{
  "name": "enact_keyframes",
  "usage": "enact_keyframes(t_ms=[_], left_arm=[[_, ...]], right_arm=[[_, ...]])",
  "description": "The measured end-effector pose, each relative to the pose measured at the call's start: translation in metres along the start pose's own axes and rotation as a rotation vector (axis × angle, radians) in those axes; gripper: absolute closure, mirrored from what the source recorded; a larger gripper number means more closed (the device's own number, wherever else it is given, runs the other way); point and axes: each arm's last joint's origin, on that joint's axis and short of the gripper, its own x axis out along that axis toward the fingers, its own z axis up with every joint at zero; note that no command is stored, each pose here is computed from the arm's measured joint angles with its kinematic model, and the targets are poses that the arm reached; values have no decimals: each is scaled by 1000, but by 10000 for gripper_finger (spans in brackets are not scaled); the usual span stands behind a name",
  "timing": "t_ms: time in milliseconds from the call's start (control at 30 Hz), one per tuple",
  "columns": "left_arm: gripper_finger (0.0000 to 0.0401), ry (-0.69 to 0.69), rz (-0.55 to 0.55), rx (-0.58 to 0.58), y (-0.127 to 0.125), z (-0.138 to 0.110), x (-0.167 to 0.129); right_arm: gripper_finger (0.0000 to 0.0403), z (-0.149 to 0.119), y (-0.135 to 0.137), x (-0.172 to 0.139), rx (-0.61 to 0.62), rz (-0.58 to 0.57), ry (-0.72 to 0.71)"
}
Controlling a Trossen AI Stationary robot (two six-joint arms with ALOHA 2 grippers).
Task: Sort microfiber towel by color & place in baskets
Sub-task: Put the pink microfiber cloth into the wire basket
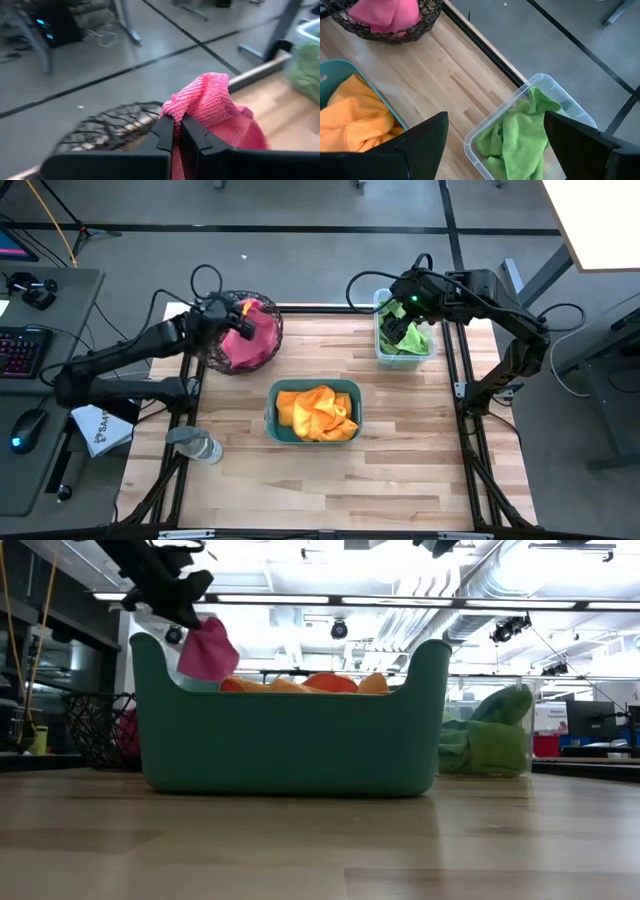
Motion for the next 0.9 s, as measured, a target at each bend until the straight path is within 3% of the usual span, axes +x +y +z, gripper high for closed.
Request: enact_keyframes(t_ms=[167, 433, 700, 900], left_arm=[[401, 29, 82, 2, 15, -1, 6], [401, 142, 79, -76, 21, -32, 24], [398, 188, -31, -119, 17, -39, 26], [396, 195, -56, -165, 16, -39, 26]], right_arm=[[77, -2, -1, 0, 9, -27, 11], [77, -2, -3, -1, 15, -49, -3], [77, -2, -3, -1, 13, -55, -5], [77, -2, -2, -1, -5, -21, 9]])
